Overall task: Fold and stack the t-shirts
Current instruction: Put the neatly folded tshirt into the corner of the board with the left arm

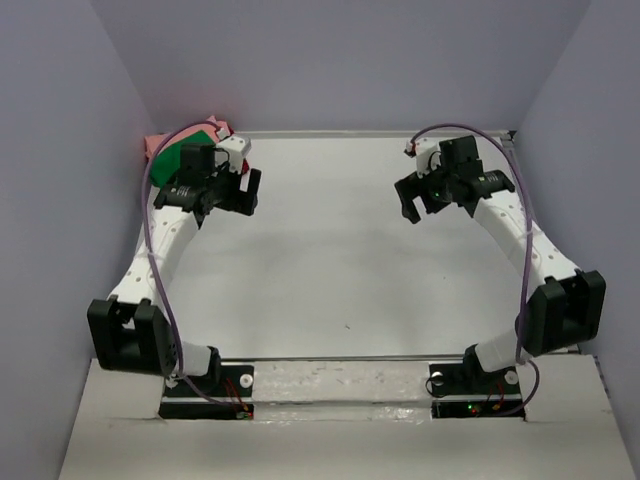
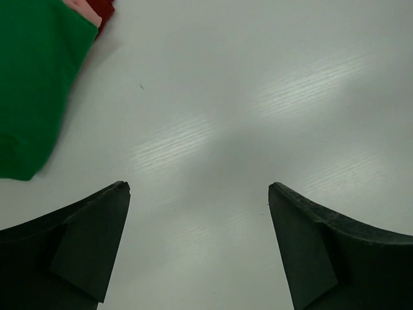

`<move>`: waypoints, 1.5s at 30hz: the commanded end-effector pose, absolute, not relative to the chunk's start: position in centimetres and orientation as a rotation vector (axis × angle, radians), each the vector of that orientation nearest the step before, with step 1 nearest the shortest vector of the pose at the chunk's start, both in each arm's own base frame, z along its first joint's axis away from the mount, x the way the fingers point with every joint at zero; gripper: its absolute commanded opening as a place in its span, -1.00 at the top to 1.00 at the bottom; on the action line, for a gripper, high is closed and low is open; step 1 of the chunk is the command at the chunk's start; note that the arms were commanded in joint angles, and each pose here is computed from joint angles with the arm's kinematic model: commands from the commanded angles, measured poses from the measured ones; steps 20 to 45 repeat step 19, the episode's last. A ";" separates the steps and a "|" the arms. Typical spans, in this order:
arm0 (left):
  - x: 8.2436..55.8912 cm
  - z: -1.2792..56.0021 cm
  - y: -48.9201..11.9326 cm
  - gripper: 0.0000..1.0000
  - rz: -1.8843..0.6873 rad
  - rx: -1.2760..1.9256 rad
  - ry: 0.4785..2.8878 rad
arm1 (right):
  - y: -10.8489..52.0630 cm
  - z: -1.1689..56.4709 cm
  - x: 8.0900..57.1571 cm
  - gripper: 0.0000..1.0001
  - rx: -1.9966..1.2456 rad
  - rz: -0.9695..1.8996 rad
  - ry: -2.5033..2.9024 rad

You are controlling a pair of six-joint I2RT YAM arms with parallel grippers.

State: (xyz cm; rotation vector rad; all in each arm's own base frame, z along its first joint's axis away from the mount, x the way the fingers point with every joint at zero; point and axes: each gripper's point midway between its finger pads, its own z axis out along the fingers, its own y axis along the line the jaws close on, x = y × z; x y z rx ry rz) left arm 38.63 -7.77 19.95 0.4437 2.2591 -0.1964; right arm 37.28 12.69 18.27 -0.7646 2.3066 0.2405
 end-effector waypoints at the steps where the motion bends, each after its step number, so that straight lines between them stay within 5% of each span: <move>1: 38.4 26.9 -7.4 -0.98 -0.170 0.384 1.971 | 10.7 19.0 36.3 -0.99 -0.641 0.175 2.290; 45: 36.1 25.9 -5.8 -0.98 -0.140 0.336 1.944 | 7.0 19.6 32.5 -0.99 -0.557 0.120 2.221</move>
